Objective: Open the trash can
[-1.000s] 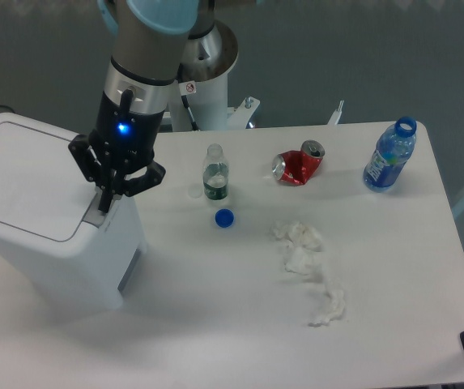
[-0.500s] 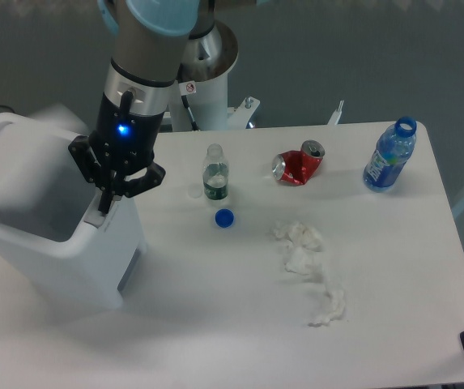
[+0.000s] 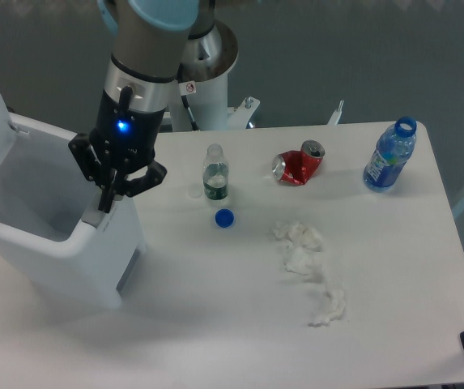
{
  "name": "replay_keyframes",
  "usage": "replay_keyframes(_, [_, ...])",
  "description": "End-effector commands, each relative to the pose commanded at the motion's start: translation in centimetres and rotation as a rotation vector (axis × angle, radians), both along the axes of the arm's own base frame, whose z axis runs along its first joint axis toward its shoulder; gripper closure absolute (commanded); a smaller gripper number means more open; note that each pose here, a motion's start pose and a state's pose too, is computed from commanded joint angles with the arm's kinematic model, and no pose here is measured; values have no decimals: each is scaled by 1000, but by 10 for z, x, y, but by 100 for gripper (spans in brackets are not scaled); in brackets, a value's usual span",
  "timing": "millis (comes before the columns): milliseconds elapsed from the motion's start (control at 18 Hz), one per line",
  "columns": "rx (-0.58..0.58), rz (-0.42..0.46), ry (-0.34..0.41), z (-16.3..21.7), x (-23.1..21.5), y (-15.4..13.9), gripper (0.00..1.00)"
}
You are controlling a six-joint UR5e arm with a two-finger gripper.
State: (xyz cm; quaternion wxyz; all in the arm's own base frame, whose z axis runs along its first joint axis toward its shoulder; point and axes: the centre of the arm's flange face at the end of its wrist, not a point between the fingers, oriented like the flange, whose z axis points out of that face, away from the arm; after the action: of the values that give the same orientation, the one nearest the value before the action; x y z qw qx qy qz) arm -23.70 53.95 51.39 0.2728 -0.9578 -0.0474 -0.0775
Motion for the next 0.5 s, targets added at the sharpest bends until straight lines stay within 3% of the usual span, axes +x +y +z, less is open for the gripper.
replay_keyframes(56, [0,13,2,0,-8,-4,12])
replay_keyframes(111, [0,27,2,-1,-18,-7,0])
replay_keyframes(333, [-13,32,44,-12,-58,-20,0])
replay_keyframes(500, [-50,4,133,-22,-102,-42,0])
